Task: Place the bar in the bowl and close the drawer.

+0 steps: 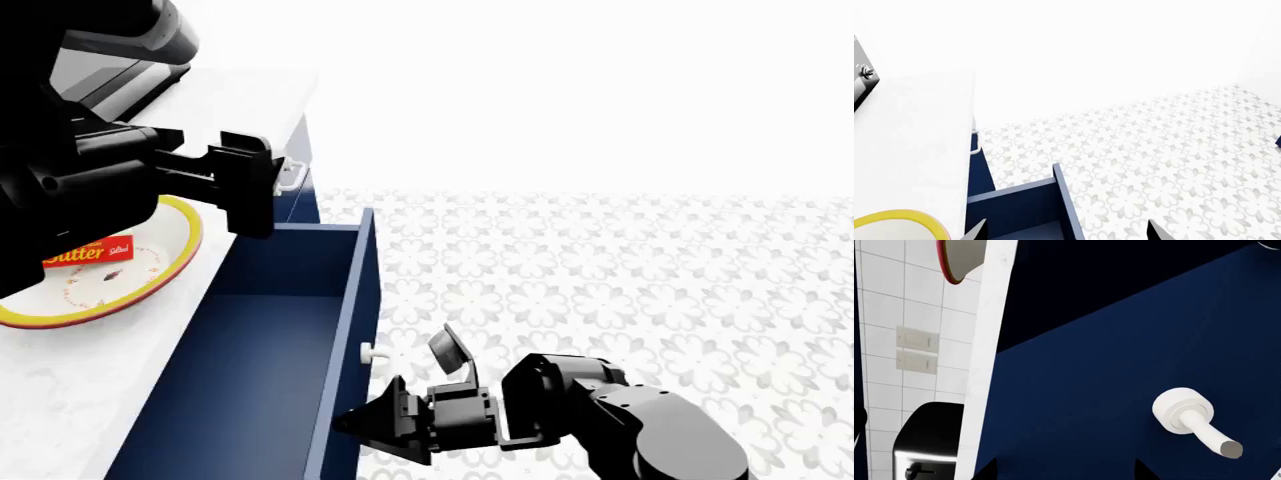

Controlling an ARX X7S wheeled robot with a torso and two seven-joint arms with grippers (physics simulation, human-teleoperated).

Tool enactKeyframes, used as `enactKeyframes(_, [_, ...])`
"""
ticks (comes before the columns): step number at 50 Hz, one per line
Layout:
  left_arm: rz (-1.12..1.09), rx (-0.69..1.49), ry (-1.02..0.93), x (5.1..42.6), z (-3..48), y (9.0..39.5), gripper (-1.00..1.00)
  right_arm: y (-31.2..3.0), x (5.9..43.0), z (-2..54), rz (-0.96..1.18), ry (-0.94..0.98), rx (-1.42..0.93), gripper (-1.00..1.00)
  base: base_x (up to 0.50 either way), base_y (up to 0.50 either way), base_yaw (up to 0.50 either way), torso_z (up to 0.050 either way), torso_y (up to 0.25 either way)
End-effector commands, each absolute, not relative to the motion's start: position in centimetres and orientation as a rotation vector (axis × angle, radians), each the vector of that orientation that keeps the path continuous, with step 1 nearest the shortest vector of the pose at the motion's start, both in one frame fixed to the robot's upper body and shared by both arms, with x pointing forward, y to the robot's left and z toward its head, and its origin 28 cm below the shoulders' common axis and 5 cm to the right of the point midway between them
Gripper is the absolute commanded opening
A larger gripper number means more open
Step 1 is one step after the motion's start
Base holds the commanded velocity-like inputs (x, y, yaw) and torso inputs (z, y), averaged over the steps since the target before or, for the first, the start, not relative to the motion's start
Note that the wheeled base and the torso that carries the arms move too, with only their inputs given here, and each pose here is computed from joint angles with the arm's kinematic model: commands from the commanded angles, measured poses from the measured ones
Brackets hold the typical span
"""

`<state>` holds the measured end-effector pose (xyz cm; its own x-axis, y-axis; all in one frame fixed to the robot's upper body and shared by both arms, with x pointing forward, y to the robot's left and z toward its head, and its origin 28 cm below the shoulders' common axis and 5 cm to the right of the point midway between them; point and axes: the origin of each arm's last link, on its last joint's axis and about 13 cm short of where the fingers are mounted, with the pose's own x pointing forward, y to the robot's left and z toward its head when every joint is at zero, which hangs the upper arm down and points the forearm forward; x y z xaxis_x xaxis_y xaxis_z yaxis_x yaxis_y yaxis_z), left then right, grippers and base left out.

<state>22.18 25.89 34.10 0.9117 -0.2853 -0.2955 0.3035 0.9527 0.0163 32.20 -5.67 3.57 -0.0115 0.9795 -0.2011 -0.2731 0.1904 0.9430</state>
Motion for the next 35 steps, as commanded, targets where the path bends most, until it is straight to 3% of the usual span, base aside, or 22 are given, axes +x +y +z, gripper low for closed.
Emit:
enactKeyframes(1, [-0.300, 0.060, 0.294, 22.1, 34.1, 26.0, 1.00, -4.4, 31.8, 3.4, 1.239, 1.147, 0.855, 1.00, 0.00, 0.00, 0.00, 0.000, 0.000])
enactKeyframes(10, [-0.296, 0.055, 0.295, 22.1, 34.0, 26.2, 1.00, -5.4, 31.8, 3.1, 1.279, 1.129, 0.855, 1.00, 0.00, 0.00, 0.00, 0.000, 0.000])
enactKeyframes(35, [-0.305, 0.068, 0.297, 22.1, 34.0, 25.6, 1.00, -12.7, 25.9, 4.2, 1.218, 0.894, 0.893, 1.00, 0.00, 0.00, 0.00, 0.000, 0.000])
